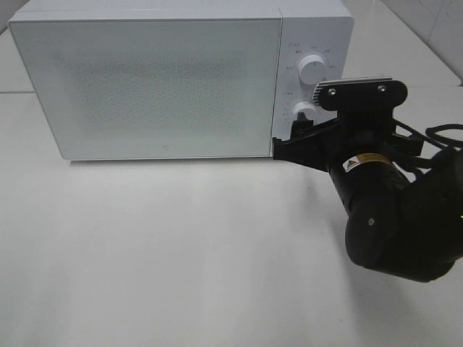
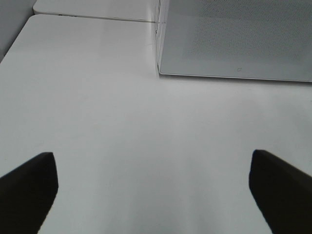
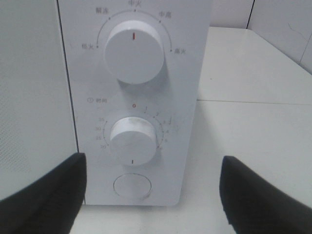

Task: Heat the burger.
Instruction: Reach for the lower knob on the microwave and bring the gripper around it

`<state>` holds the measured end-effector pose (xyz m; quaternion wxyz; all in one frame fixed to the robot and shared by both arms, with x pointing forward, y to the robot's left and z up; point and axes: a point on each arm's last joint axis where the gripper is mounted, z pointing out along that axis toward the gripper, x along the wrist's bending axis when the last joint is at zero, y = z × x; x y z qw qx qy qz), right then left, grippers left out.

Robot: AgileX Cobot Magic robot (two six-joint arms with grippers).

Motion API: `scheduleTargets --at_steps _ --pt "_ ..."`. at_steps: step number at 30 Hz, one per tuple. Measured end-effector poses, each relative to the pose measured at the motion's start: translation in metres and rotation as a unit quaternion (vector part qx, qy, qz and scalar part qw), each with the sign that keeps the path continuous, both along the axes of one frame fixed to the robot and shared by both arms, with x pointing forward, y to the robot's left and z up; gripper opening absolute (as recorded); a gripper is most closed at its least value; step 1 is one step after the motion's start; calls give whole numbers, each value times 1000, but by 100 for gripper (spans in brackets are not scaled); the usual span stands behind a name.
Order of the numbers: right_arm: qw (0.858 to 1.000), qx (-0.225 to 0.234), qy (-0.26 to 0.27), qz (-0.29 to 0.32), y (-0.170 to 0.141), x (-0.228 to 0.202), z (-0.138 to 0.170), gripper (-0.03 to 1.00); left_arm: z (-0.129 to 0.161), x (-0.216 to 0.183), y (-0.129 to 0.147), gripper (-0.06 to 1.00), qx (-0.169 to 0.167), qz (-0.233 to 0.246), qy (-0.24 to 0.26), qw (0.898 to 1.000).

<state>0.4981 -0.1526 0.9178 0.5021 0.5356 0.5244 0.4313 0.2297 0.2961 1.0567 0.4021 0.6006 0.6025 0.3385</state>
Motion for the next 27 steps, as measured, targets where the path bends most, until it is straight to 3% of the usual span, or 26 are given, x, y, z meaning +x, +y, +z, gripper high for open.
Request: scheduleTargets --at_steps 27 --pt "1000 3 -9 -9 20 54 -24 77 0 0 0 99 0 0 0 1000"
